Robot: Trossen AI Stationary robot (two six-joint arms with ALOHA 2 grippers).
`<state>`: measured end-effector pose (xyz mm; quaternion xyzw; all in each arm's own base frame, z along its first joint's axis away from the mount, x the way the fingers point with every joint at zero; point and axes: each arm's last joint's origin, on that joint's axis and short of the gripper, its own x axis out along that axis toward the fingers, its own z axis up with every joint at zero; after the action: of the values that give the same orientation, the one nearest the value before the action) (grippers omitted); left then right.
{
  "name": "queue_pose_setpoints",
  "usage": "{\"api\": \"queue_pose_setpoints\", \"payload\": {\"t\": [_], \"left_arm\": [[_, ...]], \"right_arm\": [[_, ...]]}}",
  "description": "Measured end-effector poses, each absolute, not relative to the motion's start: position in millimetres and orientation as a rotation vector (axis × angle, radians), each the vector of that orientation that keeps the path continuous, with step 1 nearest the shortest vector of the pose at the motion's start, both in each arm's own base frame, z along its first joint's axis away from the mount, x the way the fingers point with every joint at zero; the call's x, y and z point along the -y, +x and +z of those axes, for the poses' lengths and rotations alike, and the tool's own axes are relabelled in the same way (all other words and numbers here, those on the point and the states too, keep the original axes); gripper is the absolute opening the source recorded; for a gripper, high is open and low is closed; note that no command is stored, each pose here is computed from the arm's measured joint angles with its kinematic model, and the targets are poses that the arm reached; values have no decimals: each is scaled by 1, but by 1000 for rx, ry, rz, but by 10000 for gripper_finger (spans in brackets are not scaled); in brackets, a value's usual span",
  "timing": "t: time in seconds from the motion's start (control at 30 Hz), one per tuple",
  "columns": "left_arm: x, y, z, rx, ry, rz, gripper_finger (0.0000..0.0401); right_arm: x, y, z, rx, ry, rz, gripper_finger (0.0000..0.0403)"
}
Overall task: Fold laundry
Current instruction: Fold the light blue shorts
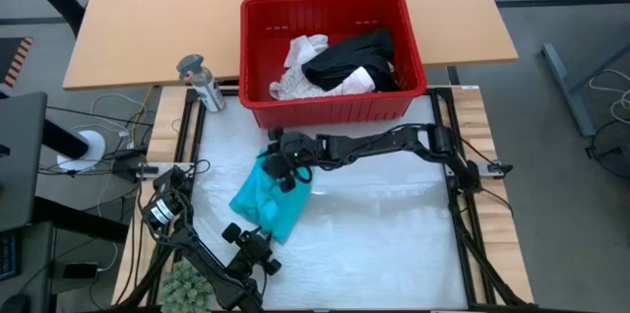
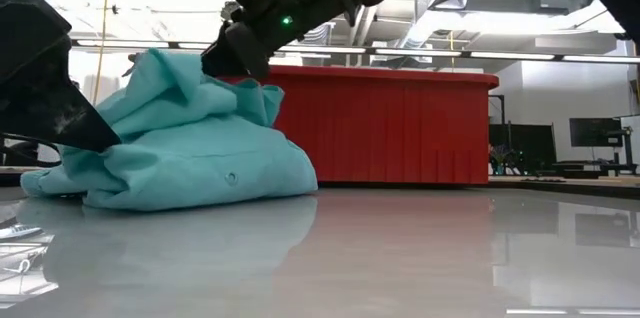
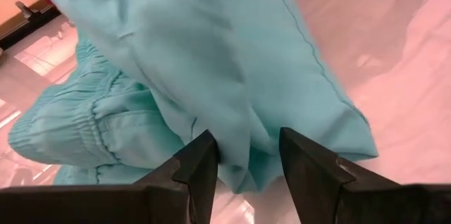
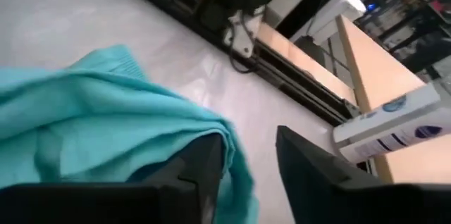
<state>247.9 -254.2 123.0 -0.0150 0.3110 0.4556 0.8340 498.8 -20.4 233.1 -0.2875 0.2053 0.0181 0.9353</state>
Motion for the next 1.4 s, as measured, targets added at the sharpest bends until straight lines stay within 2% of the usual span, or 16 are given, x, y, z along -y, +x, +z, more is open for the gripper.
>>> {"api": "queue_pose_setpoints", "payload": {"t": [0.23,0.5,0.63,0.83,1.13,1.23,1.4], "left_arm": [[256,249,122,-672,-26,945,141],[256,249,122,-672,-27,945,141],[256,249,121,-671,-34,943,141],[256,250,121,-672,-30,940,141],[259,252,125,-657,-63,940,141],[266,255,136,-673,-52,923,141],[278,259,168,-682,-22,906,141]], "right_arm": [[42,498,235,-386,-467,47,208],[66,499,243,-308,-488,-13,209],[70,498,242,-301,-384,42,209],[61,495,233,-387,-289,145,209],[33,501,216,-441,-315,154,209],[25,502,211,-451,-349,166,209],[20,494,224,-496,-427,148,209]]}}
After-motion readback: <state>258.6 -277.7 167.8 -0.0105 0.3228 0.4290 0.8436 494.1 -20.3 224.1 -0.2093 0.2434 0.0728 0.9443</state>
